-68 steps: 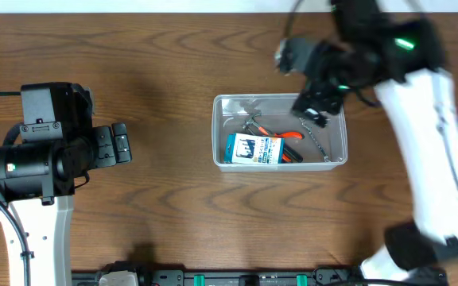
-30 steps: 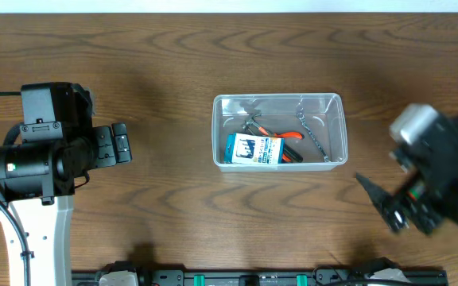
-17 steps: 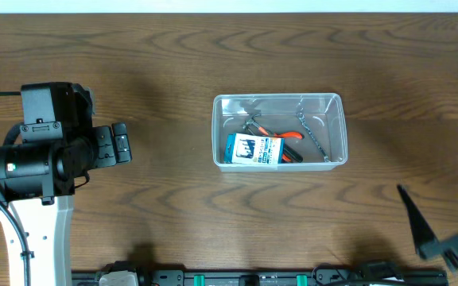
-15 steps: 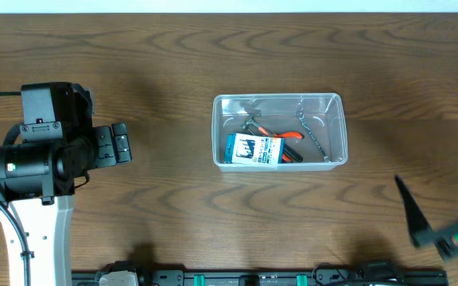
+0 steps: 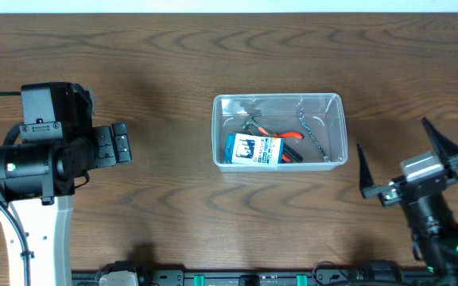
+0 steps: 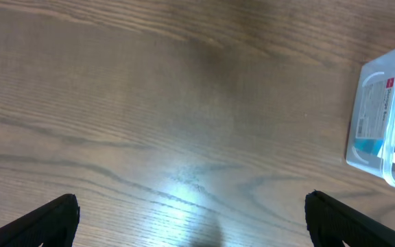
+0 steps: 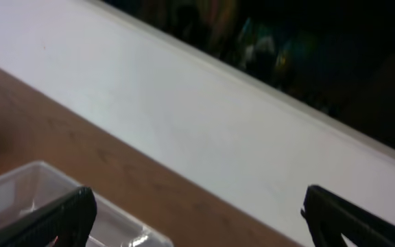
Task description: Pack container
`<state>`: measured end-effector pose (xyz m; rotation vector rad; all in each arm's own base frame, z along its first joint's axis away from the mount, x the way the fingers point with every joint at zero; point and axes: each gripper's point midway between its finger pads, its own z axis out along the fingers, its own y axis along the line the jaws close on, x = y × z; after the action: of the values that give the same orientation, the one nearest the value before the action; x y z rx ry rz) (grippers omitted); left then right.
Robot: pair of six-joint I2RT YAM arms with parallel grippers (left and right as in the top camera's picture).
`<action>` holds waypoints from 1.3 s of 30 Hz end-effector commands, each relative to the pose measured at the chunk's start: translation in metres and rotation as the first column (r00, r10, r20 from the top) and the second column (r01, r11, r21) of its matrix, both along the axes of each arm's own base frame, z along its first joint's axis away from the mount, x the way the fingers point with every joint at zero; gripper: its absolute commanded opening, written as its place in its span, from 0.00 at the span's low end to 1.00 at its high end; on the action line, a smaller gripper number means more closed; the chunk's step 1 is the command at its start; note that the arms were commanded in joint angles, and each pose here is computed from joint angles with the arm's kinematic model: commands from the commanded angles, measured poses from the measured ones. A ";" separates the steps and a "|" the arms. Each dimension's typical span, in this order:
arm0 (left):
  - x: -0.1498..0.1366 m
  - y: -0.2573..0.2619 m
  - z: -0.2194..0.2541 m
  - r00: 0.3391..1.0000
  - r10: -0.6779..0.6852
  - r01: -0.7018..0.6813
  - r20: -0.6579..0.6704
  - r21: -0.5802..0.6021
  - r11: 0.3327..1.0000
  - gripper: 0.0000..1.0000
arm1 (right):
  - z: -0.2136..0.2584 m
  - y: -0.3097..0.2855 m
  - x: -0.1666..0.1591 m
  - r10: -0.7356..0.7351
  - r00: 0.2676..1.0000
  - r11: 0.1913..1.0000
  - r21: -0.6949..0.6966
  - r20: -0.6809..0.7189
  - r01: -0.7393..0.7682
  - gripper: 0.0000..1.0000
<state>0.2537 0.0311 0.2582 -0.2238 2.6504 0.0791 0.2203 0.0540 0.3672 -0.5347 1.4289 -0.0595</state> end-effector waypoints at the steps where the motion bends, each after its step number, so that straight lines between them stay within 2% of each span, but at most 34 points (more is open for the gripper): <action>1: 0.000 0.003 0.000 1.000 0.017 -0.017 -0.005 0.002 1.000 0.98 | -0.025 0.010 -0.002 0.066 0.998 0.998 0.003 0.023 -0.066 0.99; 9: 0.000 0.003 0.000 1.000 0.017 -0.017 -0.005 0.002 1.000 0.98 | -0.055 0.011 -0.008 0.072 0.993 0.997 -0.003 0.095 -0.072 0.99; 19: 0.000 0.003 0.000 1.000 0.017 -0.017 -0.005 0.002 1.000 0.98 | -0.062 0.006 -0.020 0.037 0.974 0.999 -0.008 0.221 -0.036 0.99; 23: 0.000 0.003 0.000 1.000 0.017 -0.017 -0.005 0.002 1.000 0.98 | -0.068 0.005 -0.017 0.034 0.975 0.999 -0.007 0.221 -0.034 0.99; 30: 0.000 0.003 0.000 1.000 0.017 -0.017 -0.005 0.002 1.000 0.98 | -0.077 -0.014 -0.007 -0.081 0.977 0.997 0.024 0.198 0.078 0.99; 35: 0.000 0.003 0.000 1.000 0.017 -0.017 -0.005 0.002 1.000 0.98 | -0.081 -0.031 -0.001 -0.175 0.969 0.978 0.142 0.176 0.151 0.99; 39: 0.000 0.003 0.000 1.000 0.017 -0.017 -0.005 0.002 1.000 0.98 | -0.092 -0.033 0.005 -0.185 0.965 0.975 0.158 0.188 0.156 0.99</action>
<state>0.2537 0.0311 0.2582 -0.2242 2.6504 0.0784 0.2198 0.0308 0.2877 -0.3517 1.2387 -0.1496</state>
